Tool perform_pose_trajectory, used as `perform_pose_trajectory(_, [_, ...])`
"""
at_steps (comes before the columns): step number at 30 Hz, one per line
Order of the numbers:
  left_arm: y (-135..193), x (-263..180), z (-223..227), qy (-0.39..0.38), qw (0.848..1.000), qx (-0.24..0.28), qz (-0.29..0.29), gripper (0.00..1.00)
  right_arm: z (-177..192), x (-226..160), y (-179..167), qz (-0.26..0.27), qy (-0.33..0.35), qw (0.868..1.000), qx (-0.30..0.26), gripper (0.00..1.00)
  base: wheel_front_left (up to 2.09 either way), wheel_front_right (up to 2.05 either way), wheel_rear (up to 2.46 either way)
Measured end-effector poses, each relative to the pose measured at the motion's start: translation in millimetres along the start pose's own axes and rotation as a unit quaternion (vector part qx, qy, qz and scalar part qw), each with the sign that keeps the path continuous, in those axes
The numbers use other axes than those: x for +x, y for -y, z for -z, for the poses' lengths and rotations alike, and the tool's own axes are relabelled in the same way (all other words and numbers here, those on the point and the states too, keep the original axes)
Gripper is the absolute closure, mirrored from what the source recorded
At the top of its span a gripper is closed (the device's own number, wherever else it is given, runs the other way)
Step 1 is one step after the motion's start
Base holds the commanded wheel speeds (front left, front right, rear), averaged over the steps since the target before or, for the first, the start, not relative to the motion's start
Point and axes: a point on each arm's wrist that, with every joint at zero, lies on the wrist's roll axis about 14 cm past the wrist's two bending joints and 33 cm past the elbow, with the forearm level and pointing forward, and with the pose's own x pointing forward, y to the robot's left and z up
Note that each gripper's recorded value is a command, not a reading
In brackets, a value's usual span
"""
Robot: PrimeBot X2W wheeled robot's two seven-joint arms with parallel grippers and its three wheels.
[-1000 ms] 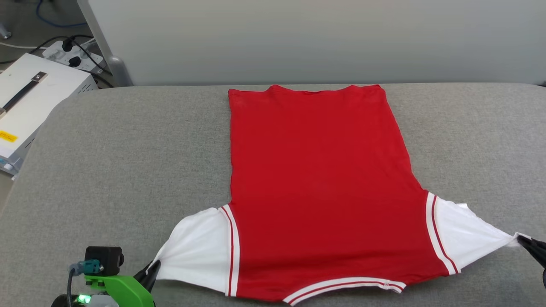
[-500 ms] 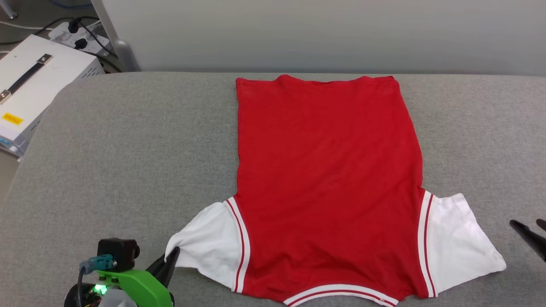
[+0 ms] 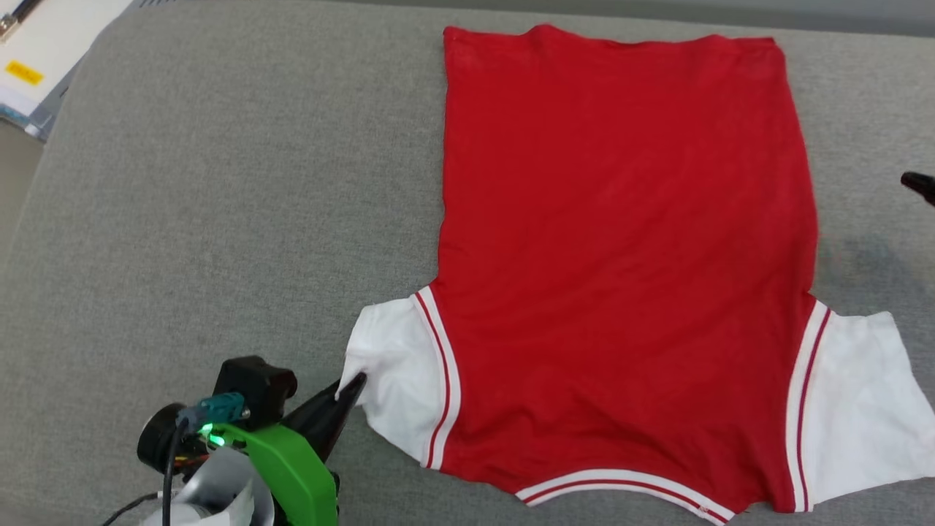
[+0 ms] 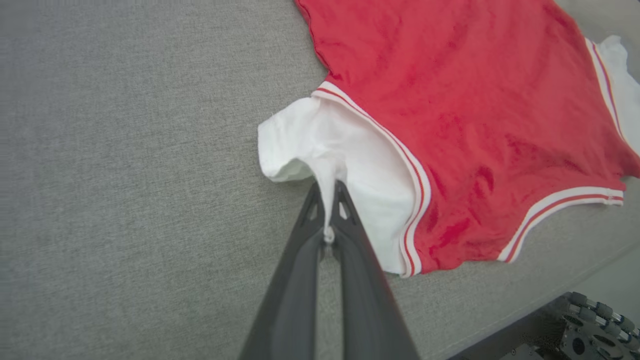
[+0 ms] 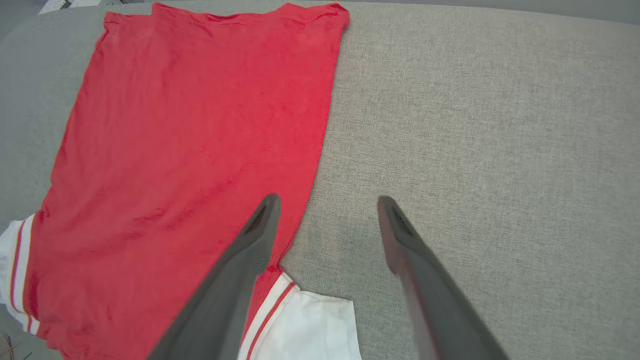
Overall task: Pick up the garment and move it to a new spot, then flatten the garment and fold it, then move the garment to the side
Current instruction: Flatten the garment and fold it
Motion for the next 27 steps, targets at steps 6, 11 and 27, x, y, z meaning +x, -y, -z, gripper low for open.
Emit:
perform_pose_trajectory(6, [-6, 10, 0, -0.017, 1.000, 0.001, -0.002, 1.00, -32, 56, -2, 0.029, -0.054, 0.998, -0.007, 0.00, 0.00, 0.00, 0.00])
perform_pose_trajectory(11, [-13, 16, 5, -0.028, 0.999, -0.012, -0.011, 1.00, -59, 100, 2, 0.058, -0.067, 0.996, -0.002, 0.00, 0.00, 0.00, 0.00])
perform_pose_trajectory(27, [-51, 5, 43, -0.085, 0.991, -0.049, -0.093, 1.00, -27, 218, 6, 0.087, -0.148, 0.985, 0.007, 0.00, 0.00, 0.00, 0.00])
